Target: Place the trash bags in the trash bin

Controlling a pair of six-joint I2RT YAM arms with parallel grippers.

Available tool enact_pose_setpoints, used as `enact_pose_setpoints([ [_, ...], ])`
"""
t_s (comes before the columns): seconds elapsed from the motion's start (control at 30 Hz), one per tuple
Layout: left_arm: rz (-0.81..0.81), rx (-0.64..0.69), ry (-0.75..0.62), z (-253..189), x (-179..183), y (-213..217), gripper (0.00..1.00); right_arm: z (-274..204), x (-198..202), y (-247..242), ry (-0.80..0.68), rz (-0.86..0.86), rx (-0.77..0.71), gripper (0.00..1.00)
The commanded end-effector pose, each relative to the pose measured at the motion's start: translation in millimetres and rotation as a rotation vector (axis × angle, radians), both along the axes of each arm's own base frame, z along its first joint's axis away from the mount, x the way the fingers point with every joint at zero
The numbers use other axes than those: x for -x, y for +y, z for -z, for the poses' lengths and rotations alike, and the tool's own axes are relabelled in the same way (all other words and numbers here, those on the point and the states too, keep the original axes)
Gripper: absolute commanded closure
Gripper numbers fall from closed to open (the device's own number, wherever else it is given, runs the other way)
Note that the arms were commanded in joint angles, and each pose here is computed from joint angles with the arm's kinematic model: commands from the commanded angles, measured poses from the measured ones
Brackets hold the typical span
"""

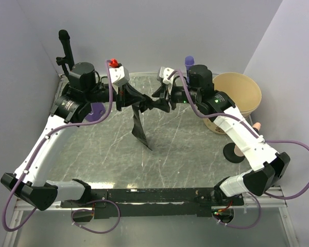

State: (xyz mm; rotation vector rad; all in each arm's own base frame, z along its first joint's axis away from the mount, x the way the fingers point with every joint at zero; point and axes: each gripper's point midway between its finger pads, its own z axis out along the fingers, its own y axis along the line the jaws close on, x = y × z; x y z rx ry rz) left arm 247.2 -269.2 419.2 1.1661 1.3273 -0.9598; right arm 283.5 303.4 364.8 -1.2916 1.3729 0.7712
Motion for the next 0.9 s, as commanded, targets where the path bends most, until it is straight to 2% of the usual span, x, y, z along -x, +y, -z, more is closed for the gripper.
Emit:
enact_pose_setpoints([
  [0.0,0.062,0.013,-0.075,-19.0,12.0,-1.2,0.99,-15.0,23.6,7.6,-0.026,-0.139,-0.054,0.49],
  [0.27,0.127,-0.003,-0.055,-25.8,14.3,-6.6,0.99,-24.2,14.2,15.6,-0.053,-0.140,-0.097,0.48],
  [0.43,0.127,-0.014,-0.062,-24.5,8.9,-8.4,0.99,-28.3,40.0,21.6,0.069,-0.268,-0.166,0.70],
  [0.53,0.084,-0.015,-0.065,-17.4,-7.7,-10.2,0.99,-35.7,58.6,17.1,0.134,-0.317,-0.201,0.96],
  [0.57,0.066,-0.015,-0.055,-13.9,-14.5,-9.7,0.99,-39.0,63.3,13.1,0.160,-0.325,-0.216,1.00],
  [0.63,-0.039,-0.016,-0.067,-9.1,-45.8,-10.2,0.99,-45.0,68.2,0.7,0.268,-0.313,-0.257,1.00],
  [0.67,-0.088,-0.020,-0.072,-6.5,-62.0,-9.8,0.91,-45.7,64.8,-4.1,0.323,-0.291,-0.272,1.00],
  [0.7,-0.180,-0.009,-0.080,-10.2,-84.1,-7.9,0.69,-47.1,60.5,-10.0,0.384,-0.272,-0.289,1.00],
  [0.77,-0.374,0.035,-0.103,-29.2,-128.2,0.1,0.43,-47.2,39.1,-22.4,0.490,-0.162,-0.338,1.00],
  [0.83,-0.548,0.091,-0.148,-60.9,-164.1,13.0,0.37,-40.2,0.3,-40.0,0.600,0.065,-0.410,1.00],
  [0.87,-0.611,0.136,-0.183,-84.5,-171.0,20.3,0.36,-33.9,-13.6,-50.0,0.663,0.160,-0.432,1.00],
])
